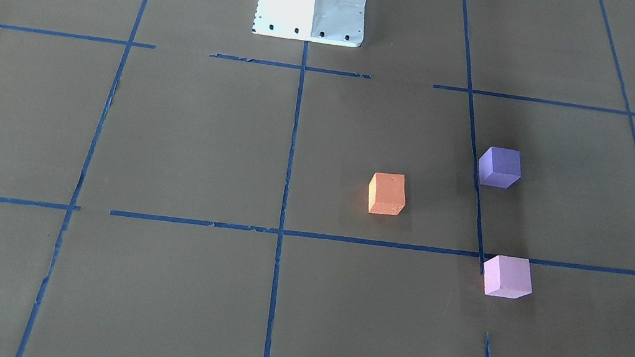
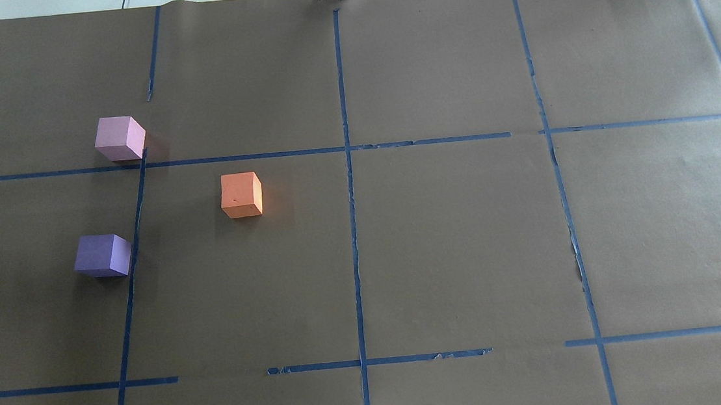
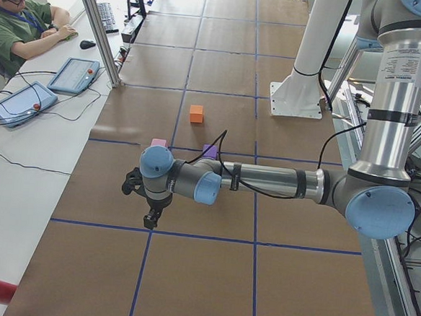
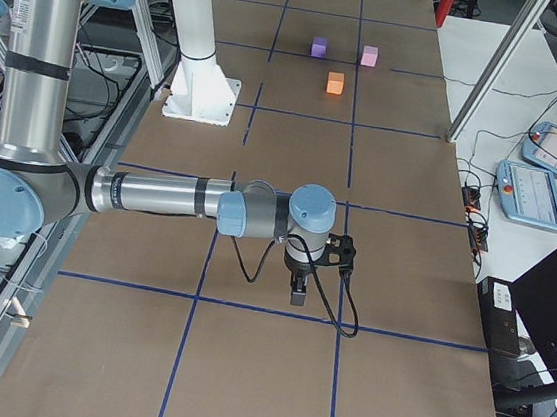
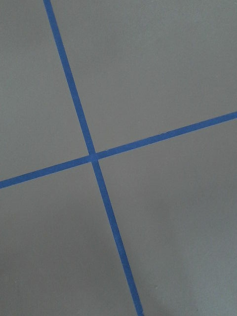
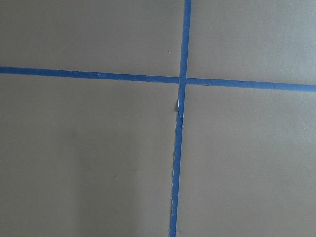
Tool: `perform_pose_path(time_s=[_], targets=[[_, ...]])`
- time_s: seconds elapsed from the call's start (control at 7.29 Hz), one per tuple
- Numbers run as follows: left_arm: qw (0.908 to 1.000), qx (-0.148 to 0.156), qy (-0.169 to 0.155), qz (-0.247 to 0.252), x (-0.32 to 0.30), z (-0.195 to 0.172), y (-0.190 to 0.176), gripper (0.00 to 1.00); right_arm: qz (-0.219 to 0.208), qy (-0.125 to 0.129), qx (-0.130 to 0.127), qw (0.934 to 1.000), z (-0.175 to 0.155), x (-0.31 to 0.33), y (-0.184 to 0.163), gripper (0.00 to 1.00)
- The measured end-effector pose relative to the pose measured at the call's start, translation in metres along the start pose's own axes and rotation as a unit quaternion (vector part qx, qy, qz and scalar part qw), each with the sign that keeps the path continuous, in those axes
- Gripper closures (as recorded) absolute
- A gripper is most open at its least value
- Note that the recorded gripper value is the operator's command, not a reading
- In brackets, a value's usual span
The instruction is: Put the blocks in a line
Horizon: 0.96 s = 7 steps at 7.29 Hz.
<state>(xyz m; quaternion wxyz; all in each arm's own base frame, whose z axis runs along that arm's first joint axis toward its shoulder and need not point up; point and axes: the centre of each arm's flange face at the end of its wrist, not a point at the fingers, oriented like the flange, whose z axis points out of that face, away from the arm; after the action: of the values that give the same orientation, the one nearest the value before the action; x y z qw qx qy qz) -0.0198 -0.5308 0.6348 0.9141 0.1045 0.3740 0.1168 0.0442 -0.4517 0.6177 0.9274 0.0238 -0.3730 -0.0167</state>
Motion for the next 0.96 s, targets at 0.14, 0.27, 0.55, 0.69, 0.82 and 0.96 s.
perform_pose_path(time_s=[0.14,0.27,0.55,0.69,0.82,0.96], targets=[[1.0,0.001,0.0,0.001,0.001,-0.001,0.0,0.0,0.0,0.0,0.0,1.0,0.0,0.0,0.0,0.0],[1.0,0.002,0.0,0.003,0.002,-0.002,-0.002,0.0,0.0,0.0,0.0,1.0,0.0,0.0,0.0,0.0],[1.0,0.006,0.0,0.007,0.007,-0.005,-0.008,0.0,0.0,0.0,0.0,1.0,0.0,0.0,0.0,0.0],[0.9997,0.013,0.001,0.02,0.019,-0.011,-0.015,0.0,0.0,0.0,0.0,1.0,0.0,0.0,0.0,0.0],[0.9989,0.022,0.004,0.041,0.043,-0.019,-0.027,0.0,0.0,0.0,0.0,1.0,0.0,0.0,0.0,0.0],[0.9985,0.03,0.008,0.046,0.07,-0.025,-0.038,0.0,0.0,0.0,0.0,1.0,0.0,0.0,0.0,0.0]])
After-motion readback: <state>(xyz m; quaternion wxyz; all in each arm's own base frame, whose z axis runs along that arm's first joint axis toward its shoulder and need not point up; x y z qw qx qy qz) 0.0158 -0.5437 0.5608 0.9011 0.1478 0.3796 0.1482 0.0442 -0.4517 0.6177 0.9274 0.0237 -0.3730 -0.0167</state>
